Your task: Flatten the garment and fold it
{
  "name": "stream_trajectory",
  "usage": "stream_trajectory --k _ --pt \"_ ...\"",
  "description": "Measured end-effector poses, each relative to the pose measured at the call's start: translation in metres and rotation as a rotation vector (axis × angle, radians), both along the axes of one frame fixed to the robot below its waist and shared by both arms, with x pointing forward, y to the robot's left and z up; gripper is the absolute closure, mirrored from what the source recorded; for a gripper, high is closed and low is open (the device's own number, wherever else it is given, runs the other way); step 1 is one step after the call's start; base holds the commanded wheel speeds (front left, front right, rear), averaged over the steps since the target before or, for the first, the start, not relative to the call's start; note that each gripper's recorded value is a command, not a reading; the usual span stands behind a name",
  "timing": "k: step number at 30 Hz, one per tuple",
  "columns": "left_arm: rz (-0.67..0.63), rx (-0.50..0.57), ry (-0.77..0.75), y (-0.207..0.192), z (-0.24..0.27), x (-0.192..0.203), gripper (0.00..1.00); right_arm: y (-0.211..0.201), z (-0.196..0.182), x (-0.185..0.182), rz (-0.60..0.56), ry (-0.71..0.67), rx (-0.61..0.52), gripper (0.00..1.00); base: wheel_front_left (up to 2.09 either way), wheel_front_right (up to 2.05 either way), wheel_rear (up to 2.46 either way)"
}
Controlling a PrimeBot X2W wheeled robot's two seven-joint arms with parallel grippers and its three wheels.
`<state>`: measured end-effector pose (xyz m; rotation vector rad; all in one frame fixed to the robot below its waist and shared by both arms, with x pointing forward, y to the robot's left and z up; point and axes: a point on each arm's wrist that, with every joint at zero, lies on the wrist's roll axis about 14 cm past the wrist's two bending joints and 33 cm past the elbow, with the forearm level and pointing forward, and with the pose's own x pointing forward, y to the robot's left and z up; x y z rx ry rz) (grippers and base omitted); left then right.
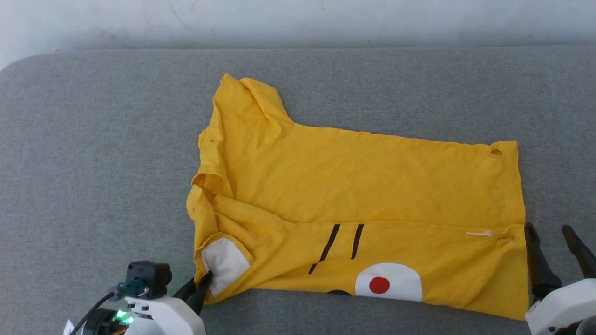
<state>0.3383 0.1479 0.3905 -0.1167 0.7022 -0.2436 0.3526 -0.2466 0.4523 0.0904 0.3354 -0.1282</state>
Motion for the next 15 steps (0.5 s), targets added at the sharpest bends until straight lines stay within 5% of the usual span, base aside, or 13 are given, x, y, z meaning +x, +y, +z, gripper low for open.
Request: stream_trajectory --k 9,15 --pt "0.029 -0.021 -0.009 0.0 0.008 -0.006 1.0 0.0 -0.041 -0.042 0.034 0.345 0.004 0.0 0.0 0.0 0.0" --pt "0.025 -0.029 0.0 -0.003 0.006 -0.008 1.0 0.009 -0.06 -0.055 0.04 0.434 0.054 0.0 0.0 0.0 0.0"
